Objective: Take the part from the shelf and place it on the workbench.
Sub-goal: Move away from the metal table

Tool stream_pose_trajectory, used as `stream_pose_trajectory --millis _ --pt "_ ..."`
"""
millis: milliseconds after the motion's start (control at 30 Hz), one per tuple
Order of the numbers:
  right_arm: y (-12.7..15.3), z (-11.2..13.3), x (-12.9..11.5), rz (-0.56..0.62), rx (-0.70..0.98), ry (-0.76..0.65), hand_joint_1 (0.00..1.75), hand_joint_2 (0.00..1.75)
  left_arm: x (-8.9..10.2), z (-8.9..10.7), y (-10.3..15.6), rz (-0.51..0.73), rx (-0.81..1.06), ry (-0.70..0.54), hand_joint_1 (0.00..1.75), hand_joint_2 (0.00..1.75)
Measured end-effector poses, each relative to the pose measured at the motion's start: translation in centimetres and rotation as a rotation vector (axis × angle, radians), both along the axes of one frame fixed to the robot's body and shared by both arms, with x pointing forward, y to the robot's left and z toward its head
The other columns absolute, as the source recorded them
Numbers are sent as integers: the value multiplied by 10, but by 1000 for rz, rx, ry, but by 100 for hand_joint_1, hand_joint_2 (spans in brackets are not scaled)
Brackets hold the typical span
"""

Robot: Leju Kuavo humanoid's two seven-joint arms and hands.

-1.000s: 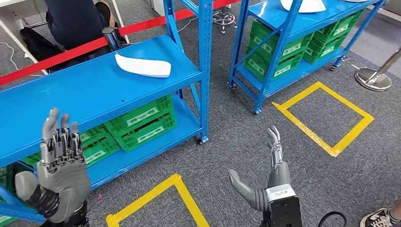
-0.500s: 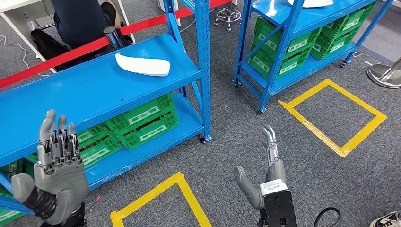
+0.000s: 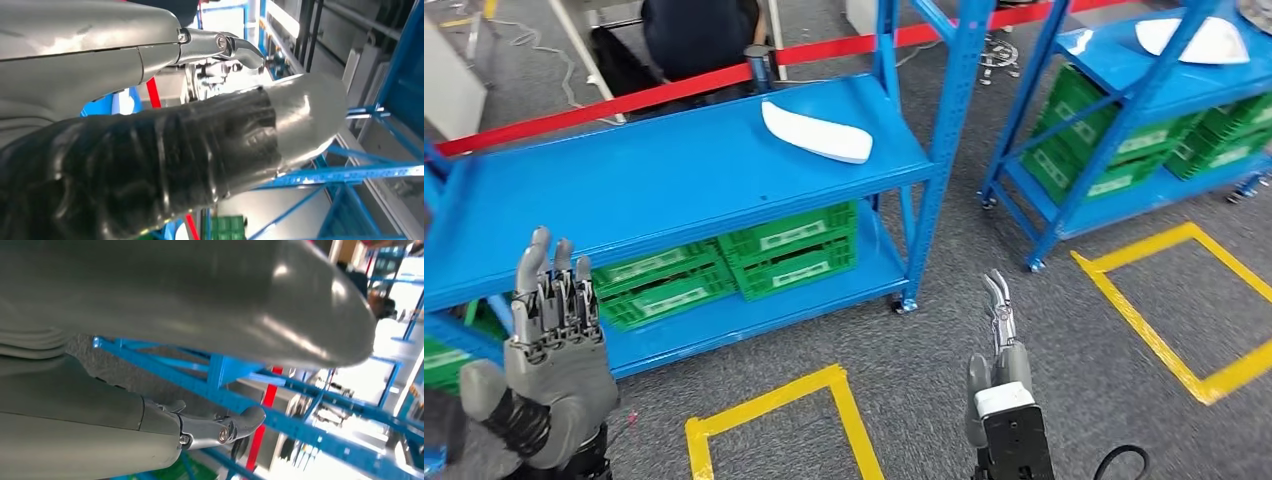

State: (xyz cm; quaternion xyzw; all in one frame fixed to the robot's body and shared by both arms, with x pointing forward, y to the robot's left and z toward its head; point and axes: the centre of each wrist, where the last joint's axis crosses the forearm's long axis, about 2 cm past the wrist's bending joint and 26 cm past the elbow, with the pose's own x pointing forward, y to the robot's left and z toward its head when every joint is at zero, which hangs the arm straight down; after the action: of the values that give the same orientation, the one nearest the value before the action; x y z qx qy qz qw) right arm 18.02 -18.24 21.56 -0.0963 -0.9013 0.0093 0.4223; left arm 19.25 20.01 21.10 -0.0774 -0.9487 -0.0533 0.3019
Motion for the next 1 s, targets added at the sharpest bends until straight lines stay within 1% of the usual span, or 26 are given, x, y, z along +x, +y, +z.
stream_pose_trajectory --millis 1000 --pt "-2 -1 0 -5 -19 16 0 0 1 2 0 -8 -3 -1 0 0"
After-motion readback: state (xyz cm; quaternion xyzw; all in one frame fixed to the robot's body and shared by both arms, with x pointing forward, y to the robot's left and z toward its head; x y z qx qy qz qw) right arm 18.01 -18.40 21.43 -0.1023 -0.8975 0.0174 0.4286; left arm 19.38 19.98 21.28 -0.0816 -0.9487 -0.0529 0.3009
